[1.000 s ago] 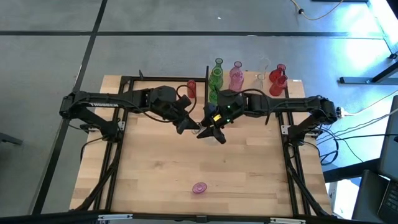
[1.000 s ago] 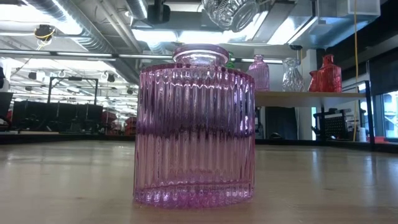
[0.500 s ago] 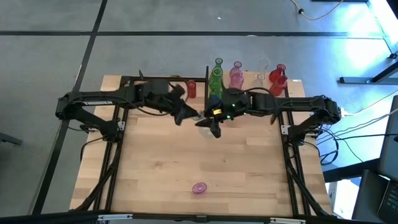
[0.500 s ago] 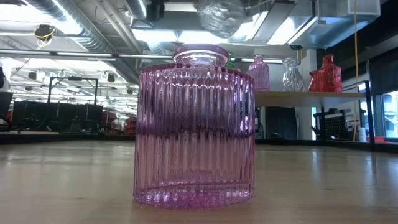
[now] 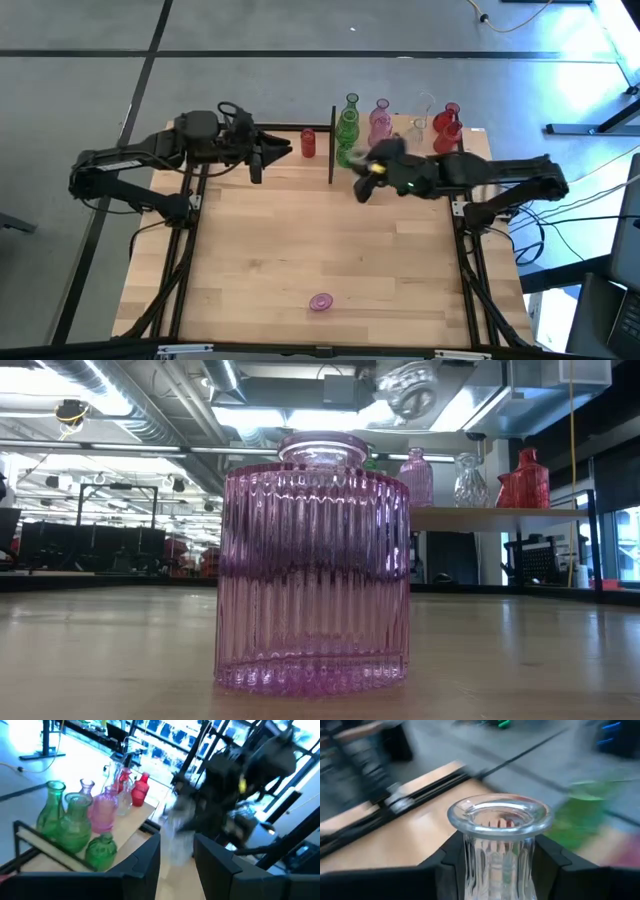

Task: Sort vases onto shelf
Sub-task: Put the transparent vase on the shelf aligned with the other transparent vases

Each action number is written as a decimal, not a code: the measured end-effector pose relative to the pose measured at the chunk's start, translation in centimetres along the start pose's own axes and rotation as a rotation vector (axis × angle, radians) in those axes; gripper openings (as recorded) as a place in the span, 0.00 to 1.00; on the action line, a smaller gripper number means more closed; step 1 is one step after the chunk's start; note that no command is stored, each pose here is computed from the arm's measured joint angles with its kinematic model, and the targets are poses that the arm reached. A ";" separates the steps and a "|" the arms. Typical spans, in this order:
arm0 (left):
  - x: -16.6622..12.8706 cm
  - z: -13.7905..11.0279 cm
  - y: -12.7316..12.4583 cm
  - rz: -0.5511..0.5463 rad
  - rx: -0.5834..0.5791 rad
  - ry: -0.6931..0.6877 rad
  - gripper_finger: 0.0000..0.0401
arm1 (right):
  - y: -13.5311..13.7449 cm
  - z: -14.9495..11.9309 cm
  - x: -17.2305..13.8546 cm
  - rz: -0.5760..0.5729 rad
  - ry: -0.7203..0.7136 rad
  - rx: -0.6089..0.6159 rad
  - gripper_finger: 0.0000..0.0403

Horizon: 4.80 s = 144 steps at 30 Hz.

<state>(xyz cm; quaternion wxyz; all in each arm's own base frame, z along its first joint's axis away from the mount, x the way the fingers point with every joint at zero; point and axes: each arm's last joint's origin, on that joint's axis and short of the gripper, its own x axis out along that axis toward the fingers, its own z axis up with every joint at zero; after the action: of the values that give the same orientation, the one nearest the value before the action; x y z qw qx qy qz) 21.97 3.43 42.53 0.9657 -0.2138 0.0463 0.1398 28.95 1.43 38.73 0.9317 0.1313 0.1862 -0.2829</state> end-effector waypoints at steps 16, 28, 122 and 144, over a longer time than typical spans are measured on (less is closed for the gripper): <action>-0.2 -0.5 0.3 0.049 0.209 0.048 0.28 | -0.5 -10.0 -3.1 -0.510 -0.434 0.138 0.33; -0.2 -1.0 0.6 0.066 0.197 0.098 0.28 | -5.4 -12.6 -0.6 -0.676 -0.375 0.175 0.33; 1.4 -1.5 1.4 0.132 0.191 0.132 0.28 | -11.1 -14.5 1.2 -0.942 -0.358 0.131 0.34; 1.4 -1.5 1.4 0.132 0.191 0.131 0.28 | -11.4 -13.9 2.1 -0.967 -0.339 0.134 0.34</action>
<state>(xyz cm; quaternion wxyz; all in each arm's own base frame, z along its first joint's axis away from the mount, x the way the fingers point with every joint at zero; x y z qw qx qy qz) 22.85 4.36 40.44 0.9653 -0.1261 0.1363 0.1836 20.20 -3.94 23.76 0.7010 0.0421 0.0536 -0.7099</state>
